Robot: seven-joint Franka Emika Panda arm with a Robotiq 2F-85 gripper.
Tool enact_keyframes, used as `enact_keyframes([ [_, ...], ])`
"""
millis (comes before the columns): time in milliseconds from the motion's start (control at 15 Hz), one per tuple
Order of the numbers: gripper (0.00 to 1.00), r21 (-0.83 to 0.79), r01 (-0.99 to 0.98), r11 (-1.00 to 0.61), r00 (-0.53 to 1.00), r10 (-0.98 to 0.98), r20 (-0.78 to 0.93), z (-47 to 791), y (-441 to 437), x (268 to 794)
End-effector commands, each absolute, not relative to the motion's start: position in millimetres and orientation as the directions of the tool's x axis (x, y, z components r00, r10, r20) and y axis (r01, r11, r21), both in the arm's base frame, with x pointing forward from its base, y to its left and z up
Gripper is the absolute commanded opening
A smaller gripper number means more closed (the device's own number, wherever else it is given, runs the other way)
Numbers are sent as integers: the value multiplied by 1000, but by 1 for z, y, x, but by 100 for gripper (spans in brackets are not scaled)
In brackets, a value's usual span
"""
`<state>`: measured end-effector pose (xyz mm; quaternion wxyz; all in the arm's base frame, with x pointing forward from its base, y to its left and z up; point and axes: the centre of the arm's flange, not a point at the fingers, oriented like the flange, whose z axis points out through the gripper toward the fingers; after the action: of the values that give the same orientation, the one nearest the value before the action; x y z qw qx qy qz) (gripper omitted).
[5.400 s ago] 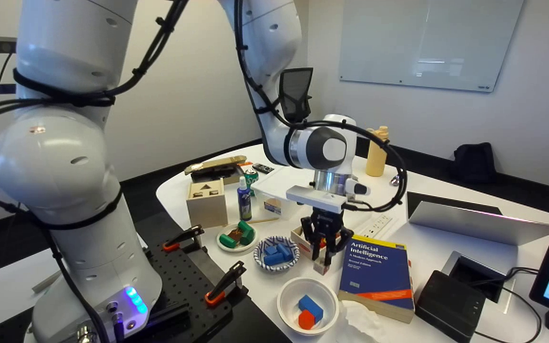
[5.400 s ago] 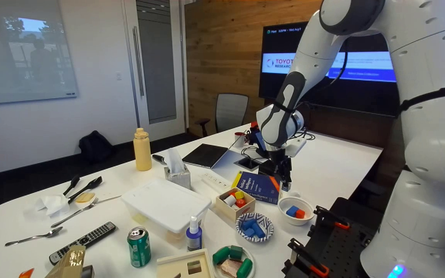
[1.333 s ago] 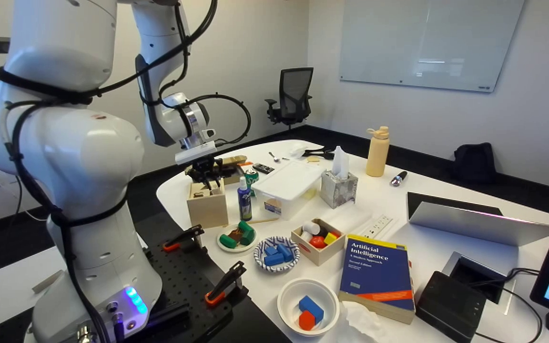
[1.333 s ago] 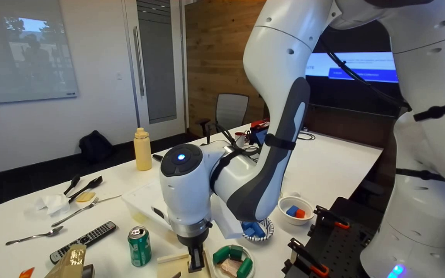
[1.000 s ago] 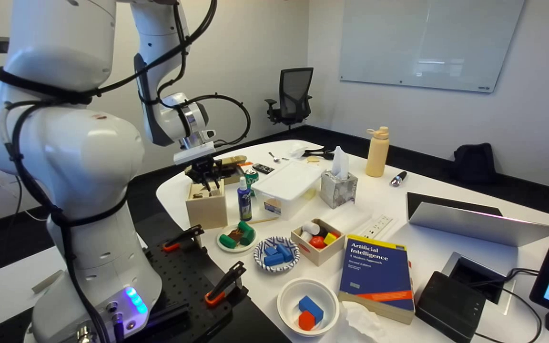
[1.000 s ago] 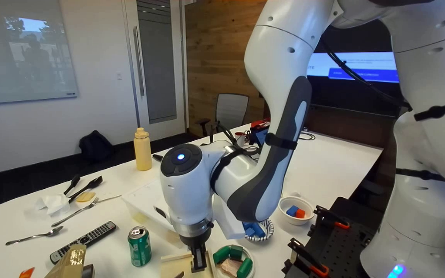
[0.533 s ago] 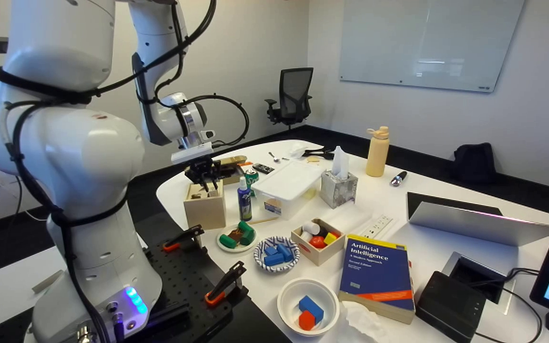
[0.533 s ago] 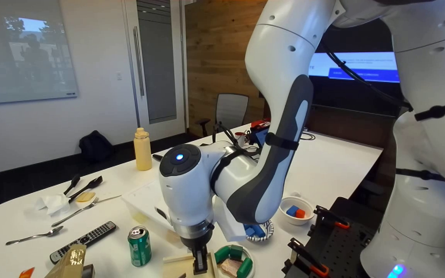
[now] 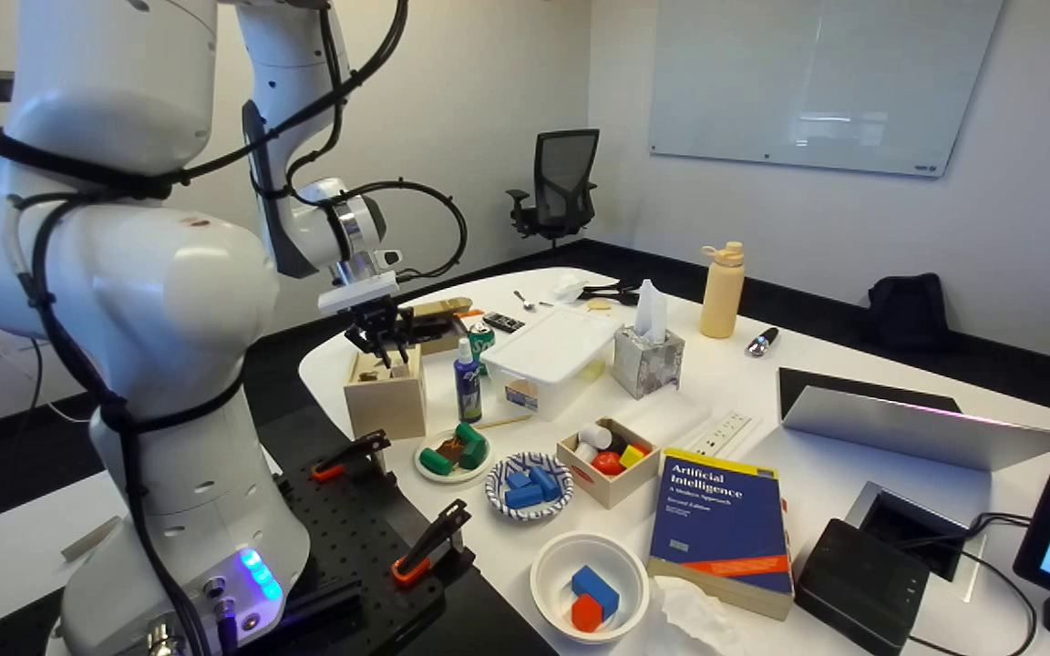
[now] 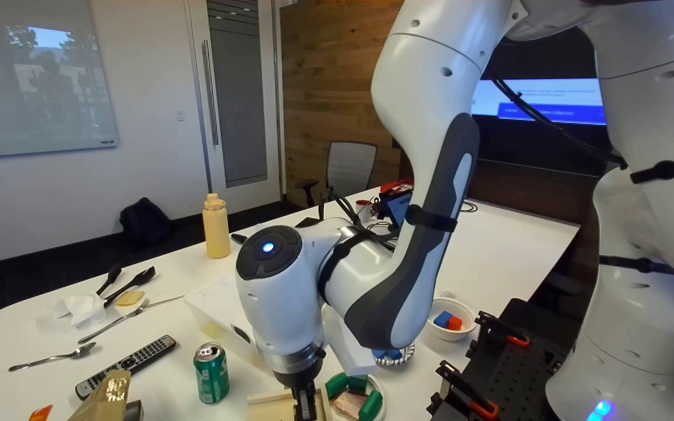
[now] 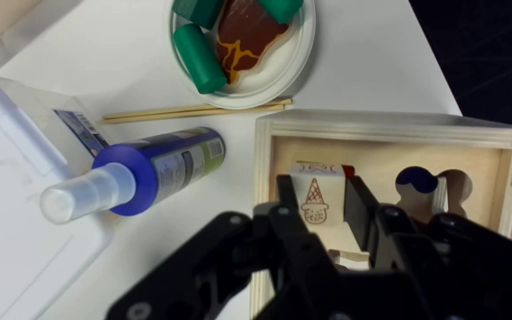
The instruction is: Put three blocks inside the cube-shaped object
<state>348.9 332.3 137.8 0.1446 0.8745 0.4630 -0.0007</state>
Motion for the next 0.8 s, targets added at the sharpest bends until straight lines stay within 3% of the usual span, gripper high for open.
enact_keyframes([
  [0,8,259,805,-533,580,798,-161,126,344,329],
  [267,8,249,806,-537,583,792,-179,114,346,318],
  [333,20,247,806,-538,584,792,-181,113,345,318],
  [400,57,252,800,-544,591,788,-175,115,343,320],
  [533,54,258,782,-567,614,774,-159,123,333,326],
  [733,74,267,734,-625,672,726,-147,151,294,344],
])
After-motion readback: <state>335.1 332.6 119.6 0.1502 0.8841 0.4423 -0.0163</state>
